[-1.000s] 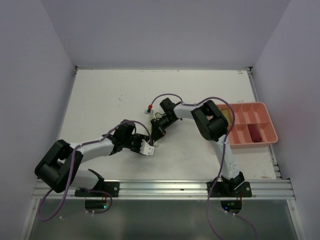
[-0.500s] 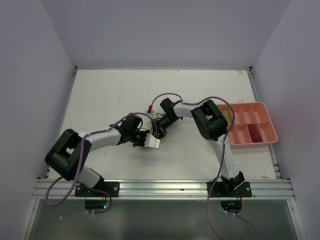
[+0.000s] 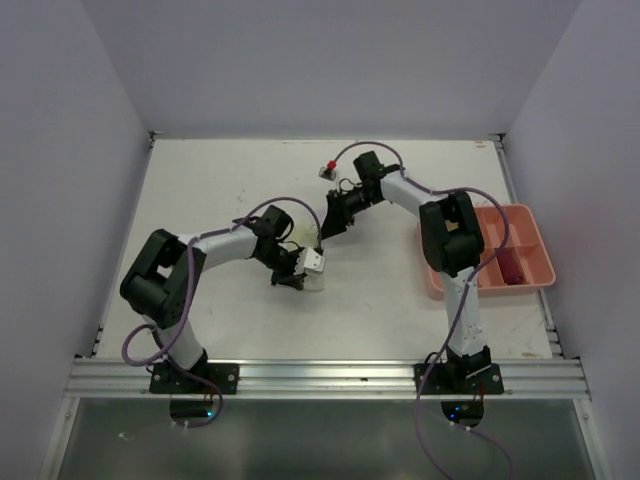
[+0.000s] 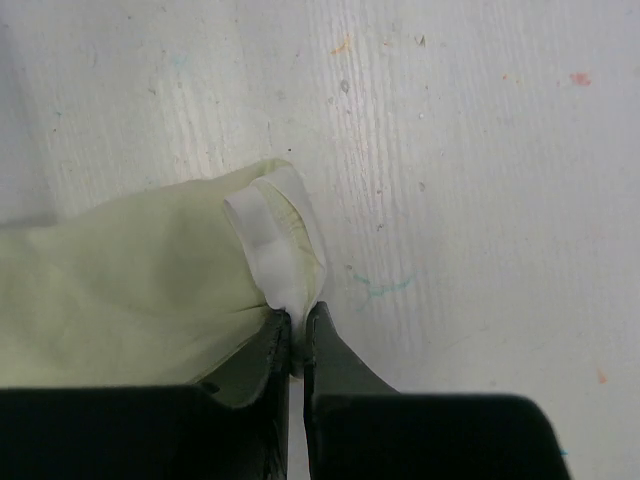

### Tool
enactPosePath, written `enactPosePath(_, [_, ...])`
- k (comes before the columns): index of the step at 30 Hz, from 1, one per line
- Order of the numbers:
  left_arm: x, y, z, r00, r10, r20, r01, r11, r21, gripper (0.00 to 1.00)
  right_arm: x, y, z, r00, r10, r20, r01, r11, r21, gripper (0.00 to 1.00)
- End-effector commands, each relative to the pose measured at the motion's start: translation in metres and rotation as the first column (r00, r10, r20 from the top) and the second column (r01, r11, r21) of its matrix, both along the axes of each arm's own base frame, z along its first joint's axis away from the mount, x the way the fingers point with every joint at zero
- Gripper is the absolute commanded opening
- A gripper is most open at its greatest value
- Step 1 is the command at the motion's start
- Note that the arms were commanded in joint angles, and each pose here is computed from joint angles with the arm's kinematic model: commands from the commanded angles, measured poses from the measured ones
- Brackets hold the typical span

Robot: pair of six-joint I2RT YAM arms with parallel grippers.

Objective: Roll the underwear

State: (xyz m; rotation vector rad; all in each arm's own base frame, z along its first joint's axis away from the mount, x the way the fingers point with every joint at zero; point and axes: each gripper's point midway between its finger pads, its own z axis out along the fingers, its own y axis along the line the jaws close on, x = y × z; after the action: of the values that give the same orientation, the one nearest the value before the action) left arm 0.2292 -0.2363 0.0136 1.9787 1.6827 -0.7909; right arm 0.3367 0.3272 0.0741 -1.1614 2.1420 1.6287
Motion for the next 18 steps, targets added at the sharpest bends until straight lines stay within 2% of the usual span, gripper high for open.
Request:
enactPosePath(1, [-0.065,0.036,-0.024,0.905,0.059,-0.421,0.002,0.990,0.143,0.00,0.032,-0.029,0.064,0.980,-0.095,0.177,0.092,0.995,0.028,0.52])
enactPosePath(2, [-0.060,0.040,-0.026,0.870,0.079,-0.487,-0.010,0.990,0.143,0.00,0.027,-0.038,0.072,0.969,-0.087,0.232,0.087,0.996,0.011,0.53])
enactPosePath(4, [-0.042,0.044,-0.033,0.829,0.116,-0.547,-0.040,0.988,0.149,0.00,0.024,-0.053,0.062,0.934,-0.039,0.355,0.072,0.994,-0.081,0.74])
enactPosePath(6, [-0.038,0.047,-0.032,0.777,0.144,-0.613,-0.055,0.985,0.162,0.00,0.007,-0.062,0.078,0.905,0.009,0.425,0.045,0.992,-0.116,0.80])
enactPosePath(8, [-0.024,0.048,-0.036,0.734,0.182,-0.655,-0.089,0.981,0.173,0.00,-0.006,-0.073,0.073,0.876,0.031,0.480,0.047,0.988,-0.149,0.81])
enactPosePath(9, [-0.015,0.047,-0.041,0.723,0.191,-0.664,-0.096,0.979,0.177,0.00,-0.006,-0.071,0.092,0.816,0.032,0.577,0.054,0.990,-0.131,0.81])
enactPosePath(10, [-0.014,0.047,-0.040,0.701,0.206,-0.683,-0.102,0.976,0.190,0.00,-0.018,-0.075,0.080,0.804,0.061,0.592,0.041,0.987,-0.158,0.81])
enactPosePath(11, [-0.011,0.046,-0.042,0.688,0.211,-0.695,-0.103,0.976,0.193,0.00,-0.014,-0.076,0.077,0.752,0.079,0.654,0.061,0.980,-0.189,0.80])
enactPosePath(12, [-0.010,0.045,-0.044,0.675,0.220,-0.705,-0.108,0.974,0.201,0.00,-0.030,-0.064,0.090,0.691,0.123,0.713,0.026,0.981,-0.195,0.80])
enactPosePath(13, [-0.010,0.045,-0.047,0.643,0.231,-0.730,-0.100,0.971,0.219,0.00,-0.045,-0.062,0.073,0.661,0.186,0.727,-0.011,0.971,-0.239,0.79])
enactPosePath(14, [-0.010,0.044,-0.049,0.632,0.227,-0.741,-0.091,0.971,0.219,0.00,-0.055,-0.047,0.072,0.587,0.240,0.773,-0.032,0.961,-0.274,0.76])
enactPosePath(16, [-0.008,0.044,-0.055,0.611,0.234,-0.757,-0.083,0.969,0.233,0.00,-0.072,-0.037,0.059,0.556,0.298,0.776,-0.076,0.948,-0.310,0.72])
enactPosePath(18, [-0.007,0.046,-0.059,0.615,0.241,-0.751,-0.076,0.966,0.247,0.00,-0.077,-0.019,0.054,0.521,0.300,0.799,-0.084,0.950,-0.301,0.69])
